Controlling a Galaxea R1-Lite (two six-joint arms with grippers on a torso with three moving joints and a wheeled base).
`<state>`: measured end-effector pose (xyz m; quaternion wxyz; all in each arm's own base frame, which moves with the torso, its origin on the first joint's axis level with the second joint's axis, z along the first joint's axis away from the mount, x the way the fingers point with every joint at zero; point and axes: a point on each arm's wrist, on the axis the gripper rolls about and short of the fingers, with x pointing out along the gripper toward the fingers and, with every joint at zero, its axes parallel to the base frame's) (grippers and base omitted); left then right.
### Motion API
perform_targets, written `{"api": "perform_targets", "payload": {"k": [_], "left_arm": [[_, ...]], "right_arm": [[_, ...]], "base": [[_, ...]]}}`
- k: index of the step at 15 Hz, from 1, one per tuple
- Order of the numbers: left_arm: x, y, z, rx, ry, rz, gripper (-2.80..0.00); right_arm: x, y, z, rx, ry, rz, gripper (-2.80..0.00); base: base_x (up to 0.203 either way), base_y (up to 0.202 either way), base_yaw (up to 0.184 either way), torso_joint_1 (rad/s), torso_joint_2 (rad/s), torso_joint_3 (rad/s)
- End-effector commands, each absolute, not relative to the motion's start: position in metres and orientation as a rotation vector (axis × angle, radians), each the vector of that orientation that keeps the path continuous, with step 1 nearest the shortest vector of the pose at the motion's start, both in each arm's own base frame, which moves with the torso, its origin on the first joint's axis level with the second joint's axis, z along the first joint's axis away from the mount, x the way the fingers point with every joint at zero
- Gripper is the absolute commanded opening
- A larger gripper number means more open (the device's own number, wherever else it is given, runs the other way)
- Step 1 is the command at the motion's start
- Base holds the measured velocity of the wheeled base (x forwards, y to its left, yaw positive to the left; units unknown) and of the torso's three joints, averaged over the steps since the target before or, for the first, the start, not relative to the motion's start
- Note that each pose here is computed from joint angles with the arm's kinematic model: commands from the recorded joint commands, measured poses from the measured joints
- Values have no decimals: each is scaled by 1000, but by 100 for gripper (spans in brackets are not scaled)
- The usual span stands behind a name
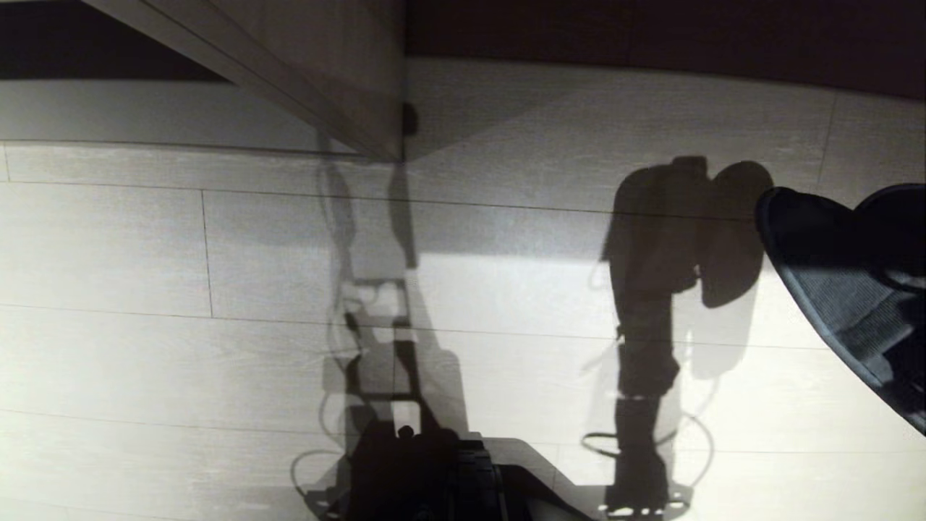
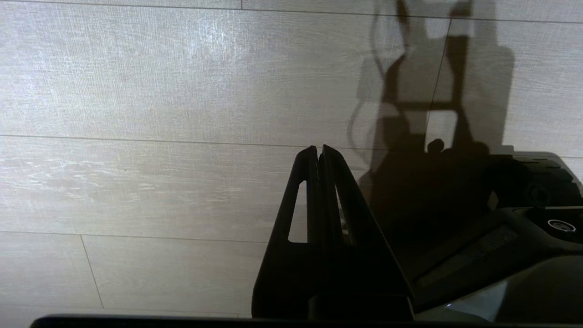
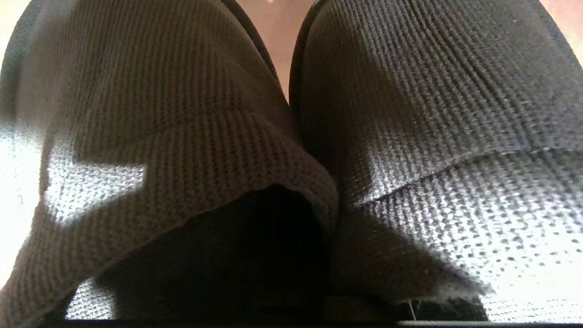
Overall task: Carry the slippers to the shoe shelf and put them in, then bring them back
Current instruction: Place the slippers on the floor
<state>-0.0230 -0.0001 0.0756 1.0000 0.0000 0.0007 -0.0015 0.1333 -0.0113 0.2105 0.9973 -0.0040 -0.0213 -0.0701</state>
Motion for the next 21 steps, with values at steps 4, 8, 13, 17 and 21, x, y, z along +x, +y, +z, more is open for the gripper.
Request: {"api": "perform_targets", "payload": {"k": [4,8,13,17,21], "left_arm": [[-23,0,75,0,3,-3,-280],[-23,0,75,0,3,-3,-280],[-23,0,75,0,3,-3,-280],[-23,0,75,0,3,-3,-280],[-23,0,75,0,3,-3,-280]], "right_arm": [[196,-24,199,-11,-104,-182,-280],[238,-34,197,-15,-189,-201,-280],[274,-41,211,-21,-339,-208,-280],[313,-47,227,-26,-479,-208,-280],[347,-52,240,-26,-580,-206,-280]], "base": [[0,0,0,0,0,0],[0,0,0,0,0,0],[0,0,0,0,0,0],[0,0,0,0,0,0],[0,0,0,0,0,0]]}}
